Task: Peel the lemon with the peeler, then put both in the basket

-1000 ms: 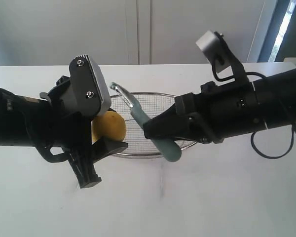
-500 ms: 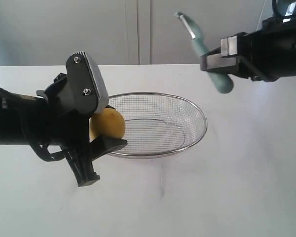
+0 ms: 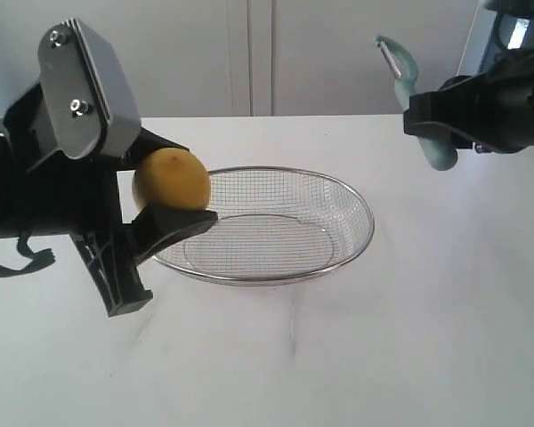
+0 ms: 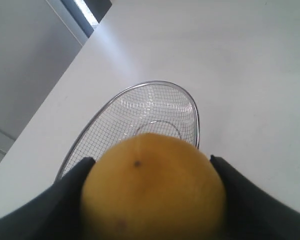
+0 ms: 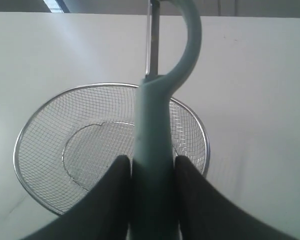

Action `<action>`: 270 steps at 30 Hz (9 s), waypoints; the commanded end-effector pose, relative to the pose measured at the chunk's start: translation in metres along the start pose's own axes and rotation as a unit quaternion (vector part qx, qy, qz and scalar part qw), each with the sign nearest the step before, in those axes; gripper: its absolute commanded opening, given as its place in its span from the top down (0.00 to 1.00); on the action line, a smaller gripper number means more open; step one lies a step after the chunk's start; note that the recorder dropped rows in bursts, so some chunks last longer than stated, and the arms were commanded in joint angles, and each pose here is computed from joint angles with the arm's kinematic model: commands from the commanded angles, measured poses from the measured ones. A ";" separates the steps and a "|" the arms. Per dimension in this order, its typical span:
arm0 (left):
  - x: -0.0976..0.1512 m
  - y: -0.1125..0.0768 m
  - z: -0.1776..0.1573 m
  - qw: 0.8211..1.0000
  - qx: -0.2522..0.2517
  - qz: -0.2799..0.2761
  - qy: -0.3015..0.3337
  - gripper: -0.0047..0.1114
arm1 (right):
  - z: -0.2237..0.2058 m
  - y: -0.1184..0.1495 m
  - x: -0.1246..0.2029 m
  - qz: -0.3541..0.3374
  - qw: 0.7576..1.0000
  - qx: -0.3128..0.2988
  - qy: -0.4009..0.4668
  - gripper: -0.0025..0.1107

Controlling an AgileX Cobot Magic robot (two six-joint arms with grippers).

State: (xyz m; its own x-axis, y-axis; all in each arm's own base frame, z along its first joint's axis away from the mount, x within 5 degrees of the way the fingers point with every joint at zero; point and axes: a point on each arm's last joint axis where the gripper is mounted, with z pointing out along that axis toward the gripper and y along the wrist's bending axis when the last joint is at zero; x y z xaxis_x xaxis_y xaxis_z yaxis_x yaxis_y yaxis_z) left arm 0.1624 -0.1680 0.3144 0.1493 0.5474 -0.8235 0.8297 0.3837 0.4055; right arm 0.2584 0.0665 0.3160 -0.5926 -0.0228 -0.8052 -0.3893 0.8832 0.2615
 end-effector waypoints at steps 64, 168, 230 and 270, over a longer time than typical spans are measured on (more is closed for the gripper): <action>-0.005 -0.008 -0.011 0.999 0.033 -0.028 -0.012 0.96 | 0.141 -0.008 0.033 -0.159 0.954 0.114 0.227 0.98; -0.004 -0.013 -0.011 0.997 0.061 -0.038 -0.005 0.96 | -0.026 0.076 -0.024 -0.134 0.983 0.013 0.128 0.98; 0.068 0.106 0.170 0.876 0.059 -0.404 0.256 0.38 | -0.026 0.076 -0.024 -0.134 0.983 0.013 0.128 0.98; -0.004 0.135 0.066 0.907 0.008 -0.368 0.204 0.96 | -0.026 0.076 -0.024 -0.130 0.983 0.014 0.128 0.98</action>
State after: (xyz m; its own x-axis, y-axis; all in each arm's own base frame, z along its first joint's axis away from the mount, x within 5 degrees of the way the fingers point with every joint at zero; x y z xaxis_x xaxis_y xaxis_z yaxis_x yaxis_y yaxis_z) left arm 0.3120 -0.1678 0.3411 -0.6575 0.3903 -0.6445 0.6350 0.7474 -0.1952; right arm 0.2267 0.1228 0.3685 -0.6335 -0.3683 -0.6805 -0.5379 0.8418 0.0453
